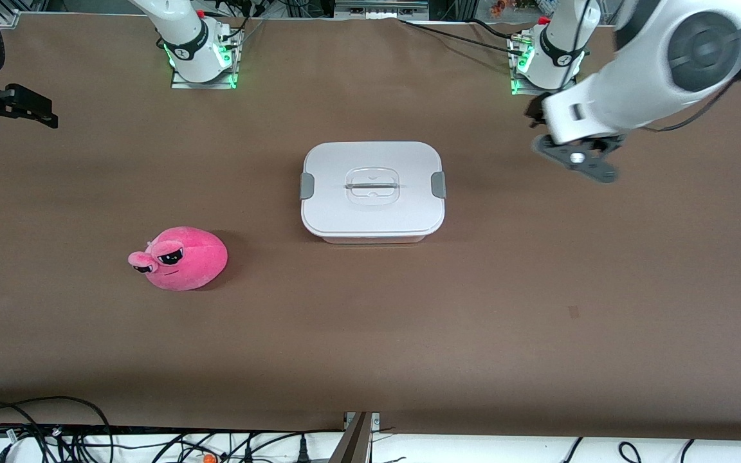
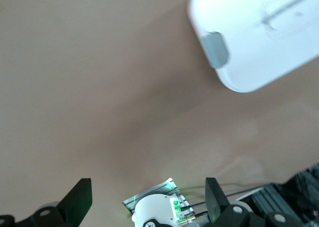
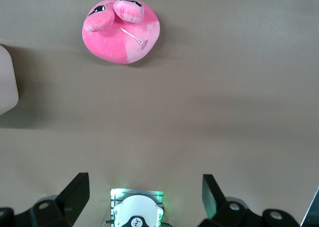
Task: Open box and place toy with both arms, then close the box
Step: 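Reach the left gripper over the white box lid handle, then lower the left gripper and grasp the clear lid handle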
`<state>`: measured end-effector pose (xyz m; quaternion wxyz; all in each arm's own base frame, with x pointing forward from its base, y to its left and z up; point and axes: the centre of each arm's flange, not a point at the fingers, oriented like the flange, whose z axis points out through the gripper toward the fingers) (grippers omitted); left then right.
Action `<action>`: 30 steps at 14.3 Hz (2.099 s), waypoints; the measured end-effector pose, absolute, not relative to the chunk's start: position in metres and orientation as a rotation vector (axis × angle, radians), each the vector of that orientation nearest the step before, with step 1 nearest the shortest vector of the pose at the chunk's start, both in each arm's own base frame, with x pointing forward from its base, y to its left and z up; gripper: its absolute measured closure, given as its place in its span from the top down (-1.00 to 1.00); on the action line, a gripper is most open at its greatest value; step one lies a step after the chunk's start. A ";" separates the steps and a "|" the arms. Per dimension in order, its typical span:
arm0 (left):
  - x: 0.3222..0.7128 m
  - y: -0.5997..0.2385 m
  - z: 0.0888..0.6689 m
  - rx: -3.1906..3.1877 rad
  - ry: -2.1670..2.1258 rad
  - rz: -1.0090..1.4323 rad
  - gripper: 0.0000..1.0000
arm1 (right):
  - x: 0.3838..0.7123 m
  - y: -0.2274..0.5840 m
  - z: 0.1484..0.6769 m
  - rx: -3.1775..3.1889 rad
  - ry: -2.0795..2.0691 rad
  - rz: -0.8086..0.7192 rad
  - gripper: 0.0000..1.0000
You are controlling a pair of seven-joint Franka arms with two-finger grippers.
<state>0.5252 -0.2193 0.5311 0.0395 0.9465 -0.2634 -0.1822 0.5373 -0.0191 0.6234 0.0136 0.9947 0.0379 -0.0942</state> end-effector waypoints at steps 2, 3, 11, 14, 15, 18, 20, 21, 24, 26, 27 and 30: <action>0.525 -0.264 0.504 2.849 -0.934 -0.561 1.00 | 0.538 -0.019 0.622 3.098 0.117 -0.298 1.00; 0.523 -0.289 0.492 2.828 -0.994 -0.555 1.00 | 0.538 -0.019 0.622 3.098 0.117 -0.299 1.00; 0.515 -0.427 0.441 2.560 -1.500 -0.206 1.00 | 0.539 -0.018 0.620 3.097 0.121 -0.303 1.00; 0.511 -0.455 0.428 2.459 -1.689 -0.078 1.00 | 0.542 -0.016 0.616 3.095 0.129 -0.315 1.00; 0.509 -0.464 0.419 2.440 -1.722 -0.062 1.00 | 0.544 -0.015 0.612 3.093 0.130 -0.325 1.00; 0.505 -0.483 0.383 2.409 -1.779 -0.048 1.00 | 0.552 -0.014 0.596 3.087 0.131 -0.368 1.00; 0.503 -0.490 0.360 2.394 -1.815 -0.077 1.00 | 0.555 -0.014 0.589 3.083 0.132 -0.388 1.00; 0.503 -0.491 0.353 2.375 -1.839 -0.087 1.00 | 0.556 -0.013 0.587 3.083 0.132 -0.393 1.00; 0.506 -0.489 0.349 2.323 -1.903 -0.084 0.67 | 0.556 -0.013 0.587 3.082 0.132 -0.394 1.00; 0.504 -0.491 0.350 2.312 -1.916 -0.083 0.22 | 0.556 -0.013 0.586 3.082 0.134 -0.395 1.00; 0.501 -0.493 0.350 2.308 -1.921 -0.084 0.03 | 0.556 -0.012 0.586 3.082 0.135 -0.395 1.00; 0.498 -0.496 0.349 2.302 -1.928 -0.086 -0.57 | 0.557 -0.012 0.586 3.082 0.136 -0.397 1.00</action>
